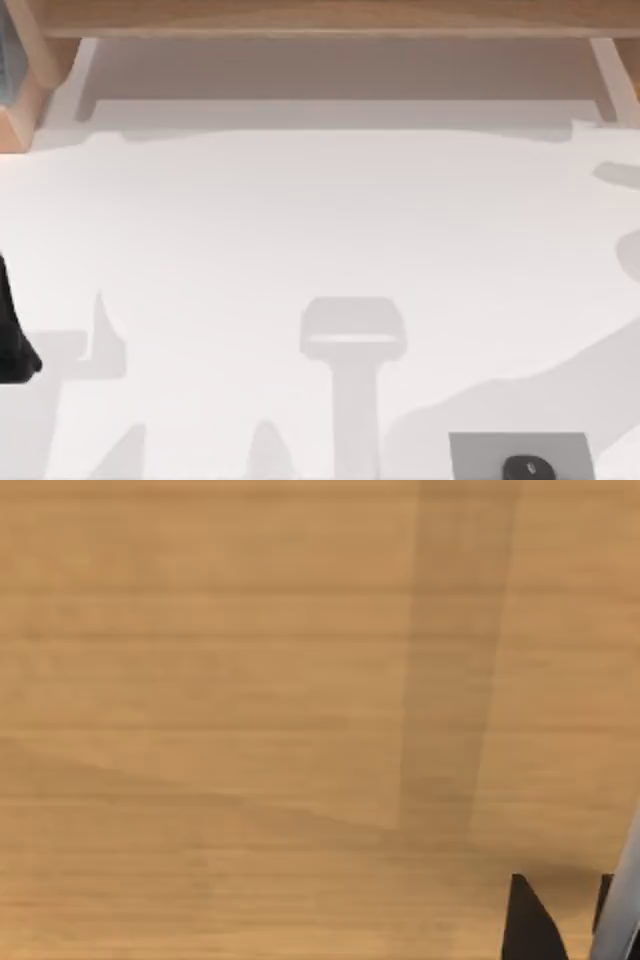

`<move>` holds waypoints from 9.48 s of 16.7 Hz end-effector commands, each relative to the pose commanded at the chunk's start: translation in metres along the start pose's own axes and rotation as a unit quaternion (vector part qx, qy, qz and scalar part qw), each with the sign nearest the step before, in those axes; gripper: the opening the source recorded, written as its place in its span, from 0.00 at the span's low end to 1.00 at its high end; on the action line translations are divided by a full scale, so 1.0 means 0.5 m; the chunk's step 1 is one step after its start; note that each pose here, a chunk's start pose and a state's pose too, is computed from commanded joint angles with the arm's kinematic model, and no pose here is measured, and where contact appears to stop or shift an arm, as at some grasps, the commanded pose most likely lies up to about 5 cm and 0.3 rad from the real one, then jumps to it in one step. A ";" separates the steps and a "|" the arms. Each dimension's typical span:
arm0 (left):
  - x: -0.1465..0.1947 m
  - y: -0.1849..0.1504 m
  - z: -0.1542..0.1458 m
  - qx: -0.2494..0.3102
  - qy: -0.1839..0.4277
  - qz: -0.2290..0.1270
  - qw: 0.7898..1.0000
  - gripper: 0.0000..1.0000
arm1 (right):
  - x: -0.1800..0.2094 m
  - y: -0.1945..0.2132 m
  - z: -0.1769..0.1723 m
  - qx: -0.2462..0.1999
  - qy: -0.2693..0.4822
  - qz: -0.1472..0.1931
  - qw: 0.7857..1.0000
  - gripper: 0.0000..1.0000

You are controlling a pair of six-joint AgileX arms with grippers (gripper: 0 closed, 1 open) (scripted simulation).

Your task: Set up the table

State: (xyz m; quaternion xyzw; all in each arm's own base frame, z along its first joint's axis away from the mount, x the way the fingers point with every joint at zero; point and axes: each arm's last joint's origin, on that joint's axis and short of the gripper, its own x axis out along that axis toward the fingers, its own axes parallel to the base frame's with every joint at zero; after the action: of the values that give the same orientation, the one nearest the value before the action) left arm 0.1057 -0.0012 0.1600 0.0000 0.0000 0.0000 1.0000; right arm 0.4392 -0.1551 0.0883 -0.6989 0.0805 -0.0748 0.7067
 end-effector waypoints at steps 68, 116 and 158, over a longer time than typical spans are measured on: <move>0.192 -0.088 0.450 -0.003 0.004 0.002 1.000 1.00 | -0.719 -0.135 0.156 0.699 -0.081 0.075 0.707 1.00; 0.646 -0.504 0.545 -0.007 -0.005 -0.009 1.000 0.00 | -0.719 -0.135 0.156 0.699 -0.081 0.075 0.707 1.00; 0.530 0.478 0.297 0.433 0.251 0.192 0.844 0.00 | -0.719 -0.135 0.156 0.699 -0.081 0.075 0.707 1.00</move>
State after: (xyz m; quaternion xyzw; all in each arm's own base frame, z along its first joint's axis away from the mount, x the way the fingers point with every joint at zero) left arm 0.3708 0.2379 0.3085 0.4329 0.2514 0.1921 0.8441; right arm 0.1057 -0.0012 0.1600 0.0000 0.0000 0.0000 1.0000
